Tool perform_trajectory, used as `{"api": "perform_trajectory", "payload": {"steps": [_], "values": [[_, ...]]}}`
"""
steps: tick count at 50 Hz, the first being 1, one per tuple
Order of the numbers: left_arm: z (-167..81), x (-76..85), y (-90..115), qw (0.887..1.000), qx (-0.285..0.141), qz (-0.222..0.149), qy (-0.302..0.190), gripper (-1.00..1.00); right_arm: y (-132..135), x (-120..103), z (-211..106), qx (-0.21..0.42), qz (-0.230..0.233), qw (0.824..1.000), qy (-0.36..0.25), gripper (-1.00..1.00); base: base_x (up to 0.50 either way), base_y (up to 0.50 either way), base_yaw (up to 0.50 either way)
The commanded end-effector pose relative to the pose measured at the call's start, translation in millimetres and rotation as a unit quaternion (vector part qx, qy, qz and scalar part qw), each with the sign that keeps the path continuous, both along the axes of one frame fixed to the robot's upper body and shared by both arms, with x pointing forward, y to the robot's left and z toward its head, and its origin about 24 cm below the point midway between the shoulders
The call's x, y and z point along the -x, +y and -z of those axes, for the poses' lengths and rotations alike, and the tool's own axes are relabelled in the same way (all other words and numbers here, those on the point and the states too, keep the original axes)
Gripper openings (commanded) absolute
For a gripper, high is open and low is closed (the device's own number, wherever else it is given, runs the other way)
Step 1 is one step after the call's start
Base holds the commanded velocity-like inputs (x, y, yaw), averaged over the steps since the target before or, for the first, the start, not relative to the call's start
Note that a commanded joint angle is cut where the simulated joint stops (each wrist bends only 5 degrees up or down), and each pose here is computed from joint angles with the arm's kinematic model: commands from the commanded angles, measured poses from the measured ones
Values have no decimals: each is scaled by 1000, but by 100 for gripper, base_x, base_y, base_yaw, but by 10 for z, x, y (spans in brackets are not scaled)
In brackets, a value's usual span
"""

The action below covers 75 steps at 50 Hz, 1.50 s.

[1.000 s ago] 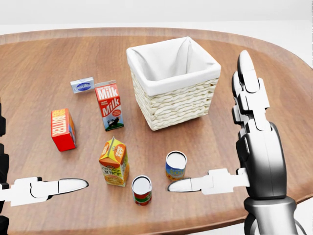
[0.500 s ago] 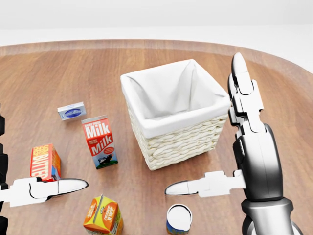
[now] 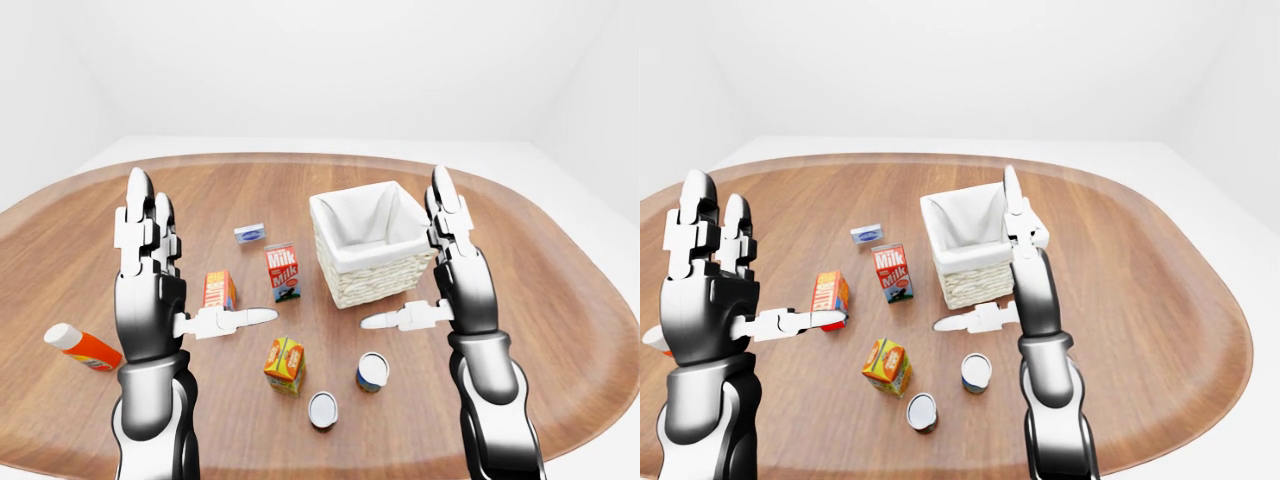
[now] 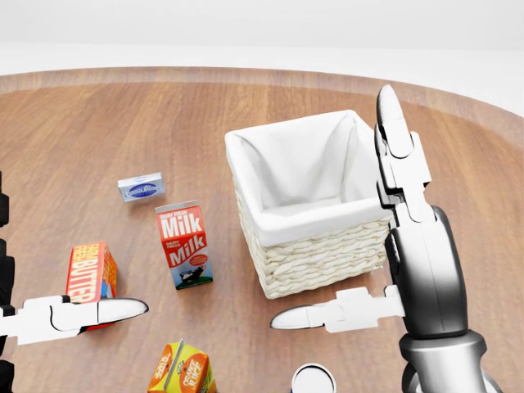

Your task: Pick up the orange juice, and put it in the basket.

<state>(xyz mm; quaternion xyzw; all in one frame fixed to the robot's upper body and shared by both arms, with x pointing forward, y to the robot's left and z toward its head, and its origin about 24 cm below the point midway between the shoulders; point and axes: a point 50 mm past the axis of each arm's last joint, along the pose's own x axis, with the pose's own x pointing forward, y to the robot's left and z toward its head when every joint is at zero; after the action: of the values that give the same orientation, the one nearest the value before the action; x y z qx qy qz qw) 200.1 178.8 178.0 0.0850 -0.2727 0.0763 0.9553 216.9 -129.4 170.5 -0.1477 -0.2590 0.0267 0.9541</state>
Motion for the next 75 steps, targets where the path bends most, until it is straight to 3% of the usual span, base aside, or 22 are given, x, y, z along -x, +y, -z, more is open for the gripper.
{"api": "perform_trajectory", "payload": {"steps": [1,8,40,62,64,72,73,75], "values": [[9,-11,3,1000,0,0,2,100,18,13,-36,6,2,1000,-9,100,42,34,0],[-10,11,-12,1000,-6,-1,-2,100,29,27,-59,8,-2,1000,-15,100,7,4,0],[6,-4,1,1000,-5,-3,2,100,337,146,-203,134,-18,989,-56,100,0,0,0],[4,-2,1,1000,-5,-4,2,100,531,111,-185,218,-36,974,-47,100,0,0,0],[-5,8,-4,1000,-6,-3,0,100,566,67,-230,253,-34,965,-55,100,0,0,0],[-9,14,-6,1000,-7,-3,-1,100,559,40,-206,258,-30,965,-43,100,0,0,0],[10,-5,4,1000,-6,-4,3,100,609,14,-181,301,-26,953,-41,100,0,0,0],[12,-6,5,1000,-6,-4,4,100,604,5,-173,301,-23,953,-35,100,0,0,0]]}}
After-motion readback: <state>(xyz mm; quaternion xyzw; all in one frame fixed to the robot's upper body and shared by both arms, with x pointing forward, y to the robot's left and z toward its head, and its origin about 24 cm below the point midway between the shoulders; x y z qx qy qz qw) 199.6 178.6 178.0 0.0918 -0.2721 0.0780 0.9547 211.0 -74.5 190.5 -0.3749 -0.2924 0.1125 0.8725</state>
